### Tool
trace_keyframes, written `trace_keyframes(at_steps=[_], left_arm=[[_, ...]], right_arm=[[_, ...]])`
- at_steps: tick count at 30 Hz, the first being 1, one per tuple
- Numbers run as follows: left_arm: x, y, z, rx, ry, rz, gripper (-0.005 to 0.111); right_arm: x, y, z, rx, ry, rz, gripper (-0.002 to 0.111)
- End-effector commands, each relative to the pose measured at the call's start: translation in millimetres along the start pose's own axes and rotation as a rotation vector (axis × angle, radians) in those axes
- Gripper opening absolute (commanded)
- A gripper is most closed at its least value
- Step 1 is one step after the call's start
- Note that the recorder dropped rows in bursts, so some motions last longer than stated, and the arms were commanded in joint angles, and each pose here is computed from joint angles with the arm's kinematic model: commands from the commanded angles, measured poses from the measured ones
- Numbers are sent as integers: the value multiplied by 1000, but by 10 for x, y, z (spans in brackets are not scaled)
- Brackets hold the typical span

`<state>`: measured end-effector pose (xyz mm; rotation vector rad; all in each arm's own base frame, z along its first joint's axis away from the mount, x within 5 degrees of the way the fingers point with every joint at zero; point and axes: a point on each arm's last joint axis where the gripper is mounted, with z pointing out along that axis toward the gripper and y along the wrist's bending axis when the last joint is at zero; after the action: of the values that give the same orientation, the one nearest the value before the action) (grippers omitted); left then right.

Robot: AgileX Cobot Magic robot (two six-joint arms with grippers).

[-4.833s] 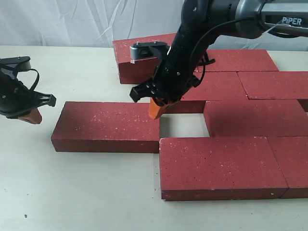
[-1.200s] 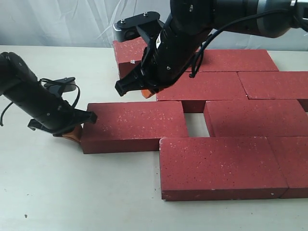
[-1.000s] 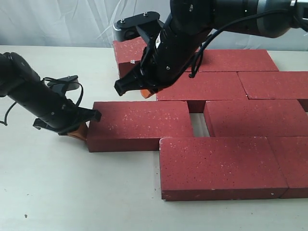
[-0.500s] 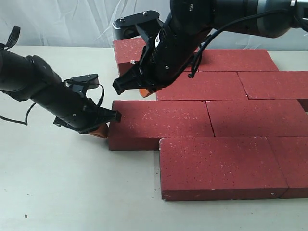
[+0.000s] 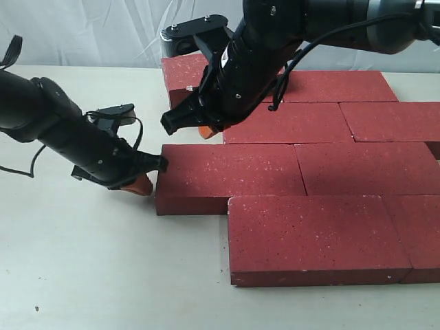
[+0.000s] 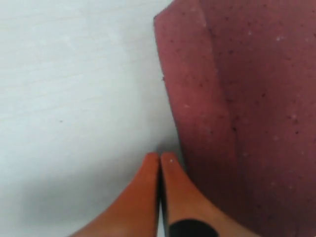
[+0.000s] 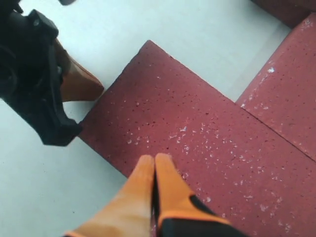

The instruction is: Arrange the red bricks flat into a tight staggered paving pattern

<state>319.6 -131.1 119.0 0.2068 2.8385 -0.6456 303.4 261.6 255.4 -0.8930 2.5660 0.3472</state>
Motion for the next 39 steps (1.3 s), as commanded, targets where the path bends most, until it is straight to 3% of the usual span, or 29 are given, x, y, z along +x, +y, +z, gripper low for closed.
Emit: trace_keyframes(at_steps=[1,7,12,29,39], left_arm=[[-55,148,-147,4,-12,-31,0],[-131,279,-432,-7,-82,-52,0],[-182,278,-645,-13,-151,-47,0],[-760,14,-1168,9,-376,67,0],[-1153,39,-1069,20,-416,64,0]], right_arm=[[-12,-30,-49,17,-20,-9,-1],[-28,-174,-61,64,-36,25,-1],[-25,-542,-106,107,-48,107,-1],[132,-1687,-265,230,-102,376,-1],[-39,-2101,-94,248,-126,442,-1]])
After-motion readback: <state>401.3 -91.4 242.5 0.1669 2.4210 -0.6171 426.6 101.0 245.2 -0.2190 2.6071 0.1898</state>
